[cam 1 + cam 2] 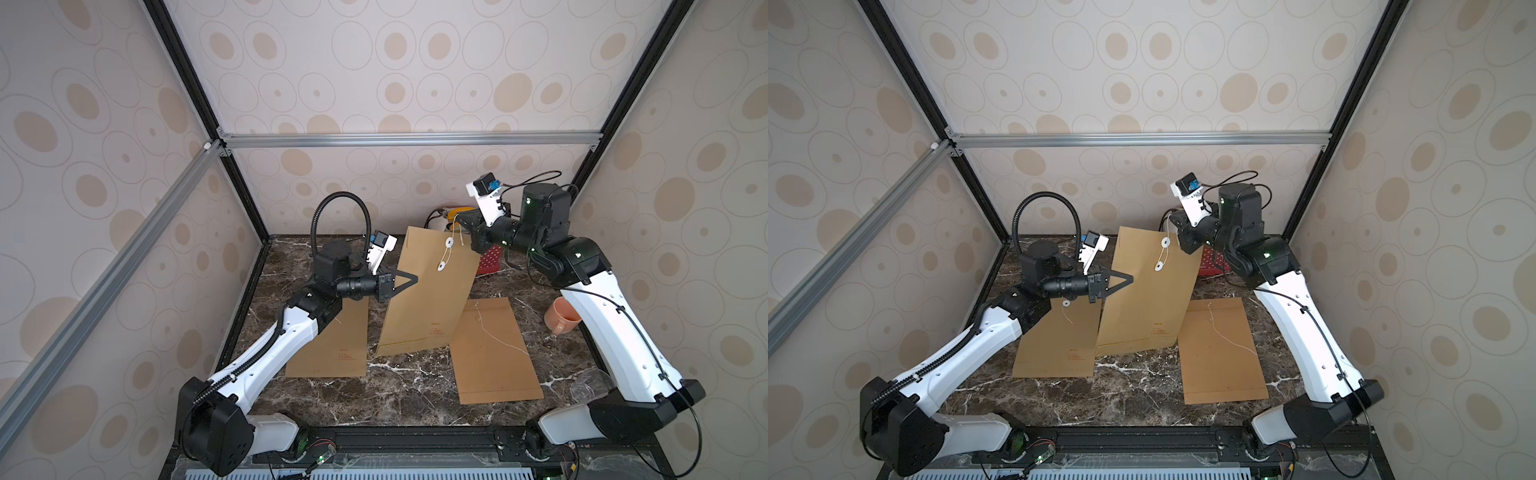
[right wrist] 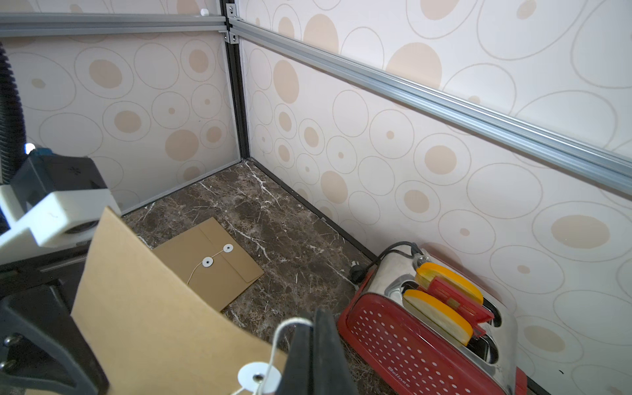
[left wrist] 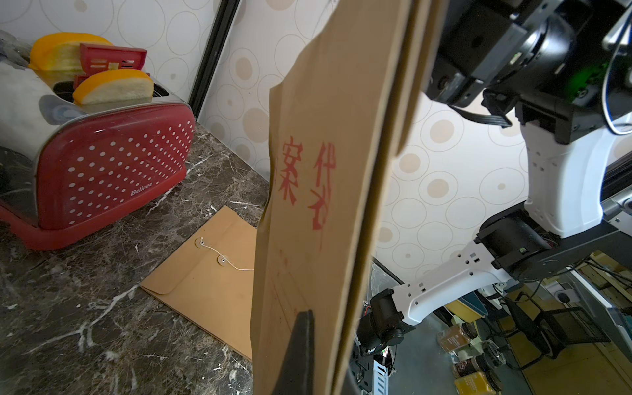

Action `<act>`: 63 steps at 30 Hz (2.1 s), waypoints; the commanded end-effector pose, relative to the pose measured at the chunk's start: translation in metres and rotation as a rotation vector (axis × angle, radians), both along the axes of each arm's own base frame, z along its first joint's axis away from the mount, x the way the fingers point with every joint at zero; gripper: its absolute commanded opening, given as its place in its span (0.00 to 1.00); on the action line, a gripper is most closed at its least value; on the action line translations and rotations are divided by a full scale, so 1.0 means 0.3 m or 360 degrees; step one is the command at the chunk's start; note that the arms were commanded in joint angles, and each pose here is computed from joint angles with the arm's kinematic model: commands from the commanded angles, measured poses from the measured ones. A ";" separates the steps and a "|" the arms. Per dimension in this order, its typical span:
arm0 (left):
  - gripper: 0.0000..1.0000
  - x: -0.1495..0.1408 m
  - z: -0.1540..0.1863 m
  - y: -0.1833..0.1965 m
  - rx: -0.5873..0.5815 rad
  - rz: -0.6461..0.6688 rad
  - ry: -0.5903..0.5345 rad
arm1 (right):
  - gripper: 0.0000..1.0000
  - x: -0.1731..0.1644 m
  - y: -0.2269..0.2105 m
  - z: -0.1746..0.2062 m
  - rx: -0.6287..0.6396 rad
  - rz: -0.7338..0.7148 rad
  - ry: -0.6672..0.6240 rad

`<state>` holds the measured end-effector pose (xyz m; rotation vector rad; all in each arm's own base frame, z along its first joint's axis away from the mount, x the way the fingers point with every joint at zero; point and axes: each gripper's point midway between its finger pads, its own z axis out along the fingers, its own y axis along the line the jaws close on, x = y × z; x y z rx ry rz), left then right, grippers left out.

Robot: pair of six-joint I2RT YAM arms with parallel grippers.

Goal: Close the mouth of the file bag
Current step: Close the file bag.

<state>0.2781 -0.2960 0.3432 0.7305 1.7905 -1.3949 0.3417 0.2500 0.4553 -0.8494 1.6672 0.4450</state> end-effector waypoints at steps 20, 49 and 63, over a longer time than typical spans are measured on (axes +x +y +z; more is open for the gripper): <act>0.00 -0.005 0.063 -0.016 -0.0008 -0.0030 -0.0099 | 0.00 -0.077 0.051 0.121 0.0166 0.0140 -0.0038; 0.00 -0.007 0.074 -0.018 -0.0047 -0.0037 -0.0075 | 0.00 -0.304 0.242 -0.057 0.0119 0.0473 0.0153; 0.00 -0.009 0.102 -0.023 -0.0147 -0.0043 -0.0070 | 0.00 -0.324 0.177 -0.173 0.0132 0.0345 0.0266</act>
